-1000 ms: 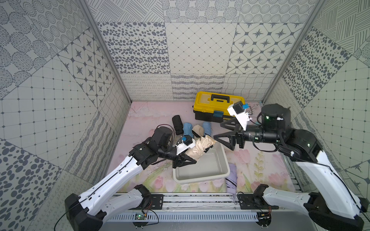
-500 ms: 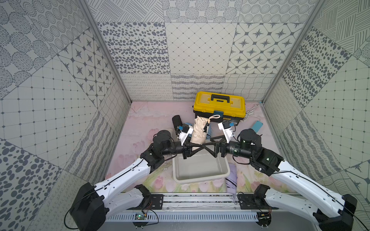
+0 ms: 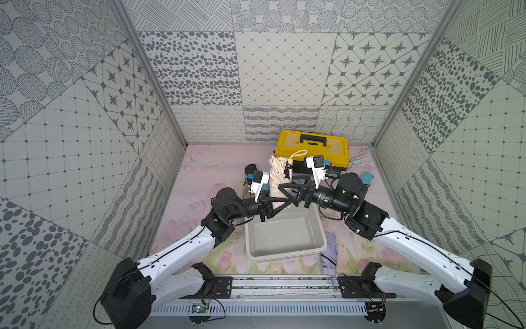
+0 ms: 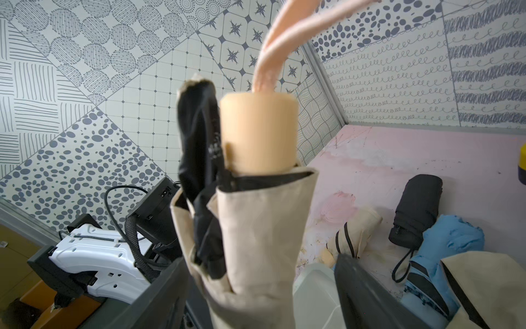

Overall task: Put the umbrella into the storage box
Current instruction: Pick up the umbrella from the center of the board.

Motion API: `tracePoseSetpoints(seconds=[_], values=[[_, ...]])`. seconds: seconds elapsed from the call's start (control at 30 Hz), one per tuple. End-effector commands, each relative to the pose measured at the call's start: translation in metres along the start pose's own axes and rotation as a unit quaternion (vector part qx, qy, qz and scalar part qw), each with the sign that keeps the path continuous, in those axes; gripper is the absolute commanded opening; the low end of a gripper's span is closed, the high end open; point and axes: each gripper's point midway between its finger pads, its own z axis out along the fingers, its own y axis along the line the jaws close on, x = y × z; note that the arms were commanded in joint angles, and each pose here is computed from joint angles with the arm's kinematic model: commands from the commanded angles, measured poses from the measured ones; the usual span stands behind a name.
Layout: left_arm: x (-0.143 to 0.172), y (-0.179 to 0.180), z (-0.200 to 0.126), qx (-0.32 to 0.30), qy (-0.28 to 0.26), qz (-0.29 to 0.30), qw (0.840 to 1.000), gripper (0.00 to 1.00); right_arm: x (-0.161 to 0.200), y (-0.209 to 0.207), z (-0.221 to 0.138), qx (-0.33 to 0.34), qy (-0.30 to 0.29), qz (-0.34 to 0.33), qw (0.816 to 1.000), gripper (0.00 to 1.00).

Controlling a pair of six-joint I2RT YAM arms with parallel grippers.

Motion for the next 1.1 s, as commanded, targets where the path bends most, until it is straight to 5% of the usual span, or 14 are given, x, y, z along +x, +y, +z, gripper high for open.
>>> tracePoseSetpoints(seconds=[0.0, 0.3, 0.6, 0.87, 0.97, 1.07], values=[[-0.030, -0.034, -0.005, 0.056, -0.051, 0.040, 0.996, 0.09, -0.027, 0.023, 0.003, -0.044, -0.041, -0.012, 0.998, 0.78], [-0.029, -0.033, -0.006, 0.051, -0.048, 0.022, 0.997, 0.10, -0.019, 0.024, 0.019, -0.069, -0.025, -0.011, 0.997, 0.60], [-0.026, -0.021, -0.010, 0.006, -0.042, -0.001, 0.999, 0.18, -0.018, 0.025, 0.034, -0.097, -0.029, -0.003, 0.995, 0.26], [-0.012, -0.018, -0.026, -0.040, -0.024, -0.031, 0.998, 0.81, -0.012, 0.008, 0.042, -0.063, -0.020, 0.040, 0.997, 0.05], [-0.011, -0.010, -0.043, -0.093, -0.045, -0.061, 0.993, 0.98, -0.006, -0.007, 0.043, -0.025, -0.010, 0.050, 0.998, 0.05], [0.000, 0.002, -0.065, -0.175, -0.036, -0.099, 0.979, 0.99, 0.006, -0.023, 0.039, 0.014, 0.002, 0.057, 0.998, 0.05]])
